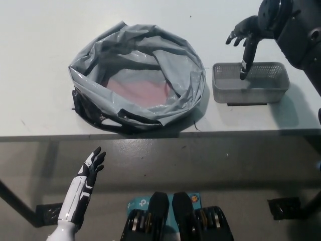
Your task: Use the right hand to pick up a small rectangular container and put it into a plastic bag and lift the bag
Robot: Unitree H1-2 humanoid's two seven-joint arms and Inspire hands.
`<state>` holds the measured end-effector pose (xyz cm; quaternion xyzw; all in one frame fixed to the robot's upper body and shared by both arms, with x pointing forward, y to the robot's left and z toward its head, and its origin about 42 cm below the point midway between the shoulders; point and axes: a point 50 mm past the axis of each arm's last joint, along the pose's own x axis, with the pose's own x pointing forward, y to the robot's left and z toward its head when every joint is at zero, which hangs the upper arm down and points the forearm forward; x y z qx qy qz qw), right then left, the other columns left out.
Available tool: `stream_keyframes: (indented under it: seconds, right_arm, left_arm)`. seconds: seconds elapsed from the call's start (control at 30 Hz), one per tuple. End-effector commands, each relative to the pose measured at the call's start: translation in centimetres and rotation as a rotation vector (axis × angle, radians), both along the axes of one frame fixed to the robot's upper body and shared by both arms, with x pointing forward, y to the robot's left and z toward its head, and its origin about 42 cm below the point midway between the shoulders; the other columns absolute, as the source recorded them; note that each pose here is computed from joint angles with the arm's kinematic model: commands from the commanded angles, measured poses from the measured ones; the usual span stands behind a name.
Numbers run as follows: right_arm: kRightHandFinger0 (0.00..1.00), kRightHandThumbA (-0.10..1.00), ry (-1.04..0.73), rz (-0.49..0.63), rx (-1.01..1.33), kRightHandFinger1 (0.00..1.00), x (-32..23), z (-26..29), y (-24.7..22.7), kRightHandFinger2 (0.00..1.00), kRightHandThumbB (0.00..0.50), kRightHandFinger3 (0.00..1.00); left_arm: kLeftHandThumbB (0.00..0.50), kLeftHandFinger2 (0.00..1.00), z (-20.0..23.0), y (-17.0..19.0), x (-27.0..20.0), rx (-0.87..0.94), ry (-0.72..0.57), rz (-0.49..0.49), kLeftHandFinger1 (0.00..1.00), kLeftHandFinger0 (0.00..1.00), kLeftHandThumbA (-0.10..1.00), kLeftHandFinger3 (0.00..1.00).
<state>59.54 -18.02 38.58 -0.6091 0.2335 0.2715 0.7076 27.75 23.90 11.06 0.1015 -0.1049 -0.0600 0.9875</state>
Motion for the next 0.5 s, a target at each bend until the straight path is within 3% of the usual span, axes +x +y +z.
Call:
stream_keyframes:
  seconds: [0.0, 0.23, 0.37, 0.47]
  right_arm:
    - [1.0, 1.0, -0.064, -0.007, 0.007, 1.0, 0.3, 1.2, 0.0, 1.0, 0.45, 1.0]
    - [1.0, 1.0, -0.129, -0.02, -0.084, 1.0, 0.5, -0.5, -0.9, 1.0, 0.5, 1.0]
    - [1.0, 1.0, -0.13, -0.052, -0.063, 1.0, 0.4, -1.3, -0.9, 1.0, 0.495, 1.0]
    - [1.0, 1.0, -0.092, -0.013, -0.09, 1.0, 0.3, -1.8, -0.9, 1.0, 0.453, 1.0]
  left_arm:
    - [0.287, 1.0, 1.4, 0.4, -0.1, 0.016, -0.07, -0.012, 1.0, 1.0, 1.0, 1.0]
    - [0.303, 1.0, 1.7, 0.3, 0.0, 0.033, -0.075, -0.016, 1.0, 1.0, 1.0, 1.0]
    - [0.293, 1.0, 2.0, 0.5, -0.1, 0.051, -0.095, -0.021, 1.0, 1.0, 1.0, 1.0]
    - [0.287, 1.0, 2.0, 0.4, -0.1, 0.057, -0.104, -0.031, 1.0, 1.0, 1.0, 1.0]
